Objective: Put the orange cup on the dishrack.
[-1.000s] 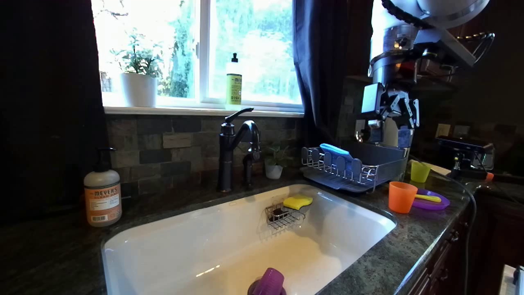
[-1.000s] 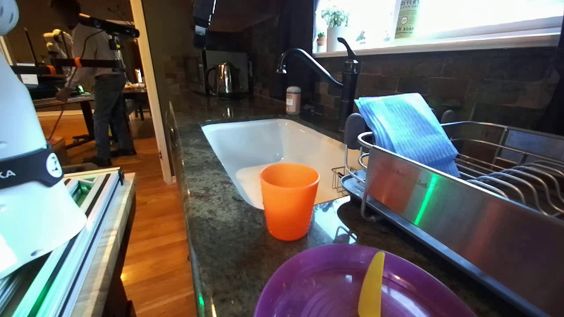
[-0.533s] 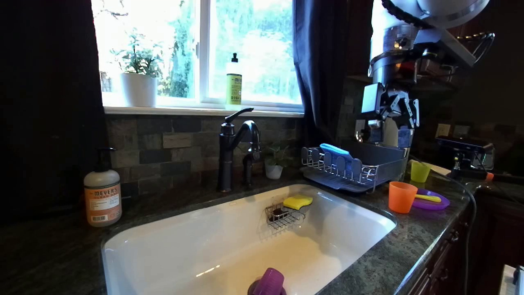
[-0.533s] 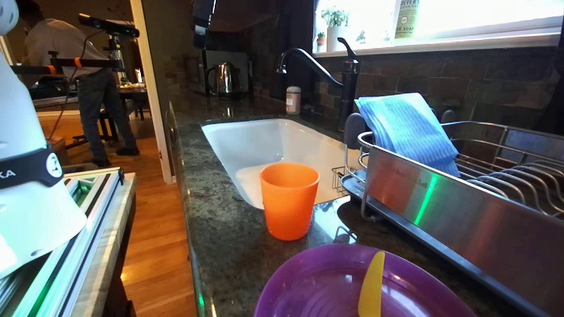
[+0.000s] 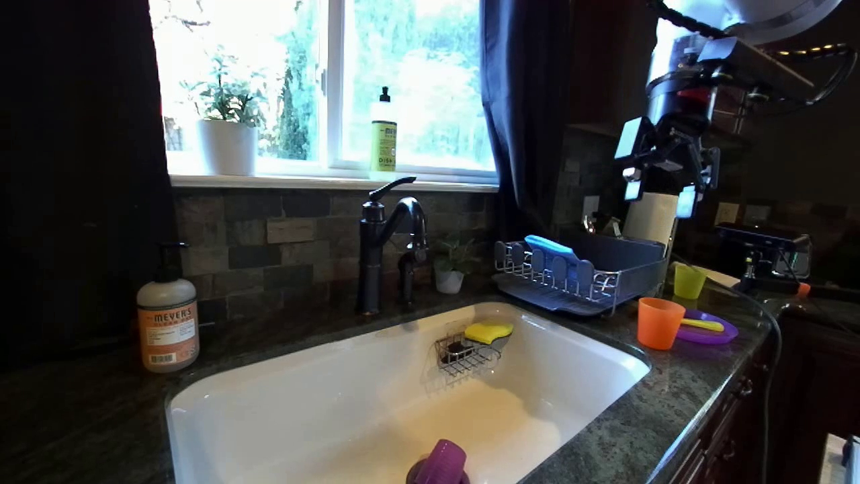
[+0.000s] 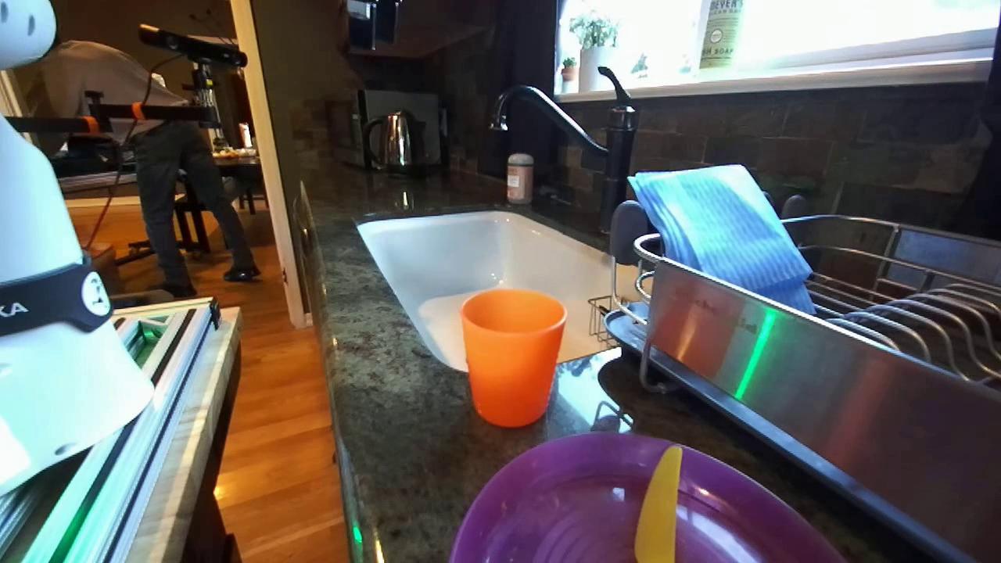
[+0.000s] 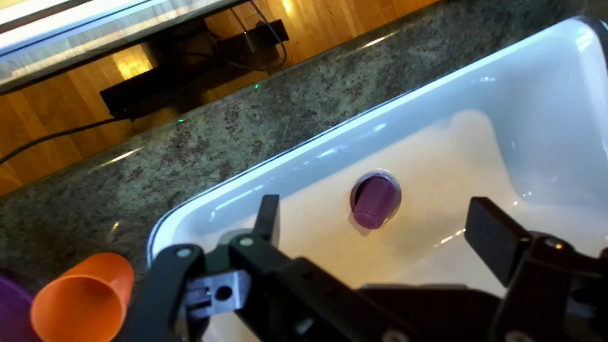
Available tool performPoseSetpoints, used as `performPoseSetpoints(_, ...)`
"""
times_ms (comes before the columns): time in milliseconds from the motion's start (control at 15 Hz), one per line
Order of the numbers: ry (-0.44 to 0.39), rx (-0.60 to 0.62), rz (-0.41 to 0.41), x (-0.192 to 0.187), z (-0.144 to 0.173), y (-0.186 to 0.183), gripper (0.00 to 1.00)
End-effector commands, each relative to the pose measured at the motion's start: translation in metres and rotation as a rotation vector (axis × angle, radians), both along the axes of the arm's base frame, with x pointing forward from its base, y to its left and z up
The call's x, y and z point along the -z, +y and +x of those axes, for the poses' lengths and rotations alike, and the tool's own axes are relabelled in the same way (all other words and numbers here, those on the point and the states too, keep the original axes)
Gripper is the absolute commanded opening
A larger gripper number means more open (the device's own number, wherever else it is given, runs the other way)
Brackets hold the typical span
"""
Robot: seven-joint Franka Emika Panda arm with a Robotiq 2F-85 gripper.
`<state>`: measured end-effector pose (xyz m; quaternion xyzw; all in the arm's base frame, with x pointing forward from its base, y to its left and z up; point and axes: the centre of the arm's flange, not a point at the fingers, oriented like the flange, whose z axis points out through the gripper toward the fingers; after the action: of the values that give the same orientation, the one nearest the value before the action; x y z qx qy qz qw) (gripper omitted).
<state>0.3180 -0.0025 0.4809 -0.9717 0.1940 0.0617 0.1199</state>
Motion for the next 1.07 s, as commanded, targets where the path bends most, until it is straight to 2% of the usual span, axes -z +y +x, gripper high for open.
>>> performPoseSetpoints(0,-0.038,0.054,0.002,-0.004,-0.046,-0.057,1.0)
performPoseSetpoints(200,0.019,-0.134,0.087,0.013,-0.064,-0.094,1.0)
performPoseSetpoints(400,0.088,-0.282,0.103,0.031,-0.067,-0.112,1.0)
performPoseSetpoints(467,0.099,-0.298,0.097,0.03,-0.064,-0.114,1.0)
performPoseSetpoints(533,0.056,-0.232,0.106,0.024,-0.067,-0.106,1.0)
performPoseSetpoints(733,0.076,-0.268,0.108,0.03,-0.064,-0.109,1.0)
performPoseSetpoints(1000,0.107,-0.388,-0.045,0.051,-0.053,-0.14,1.0)
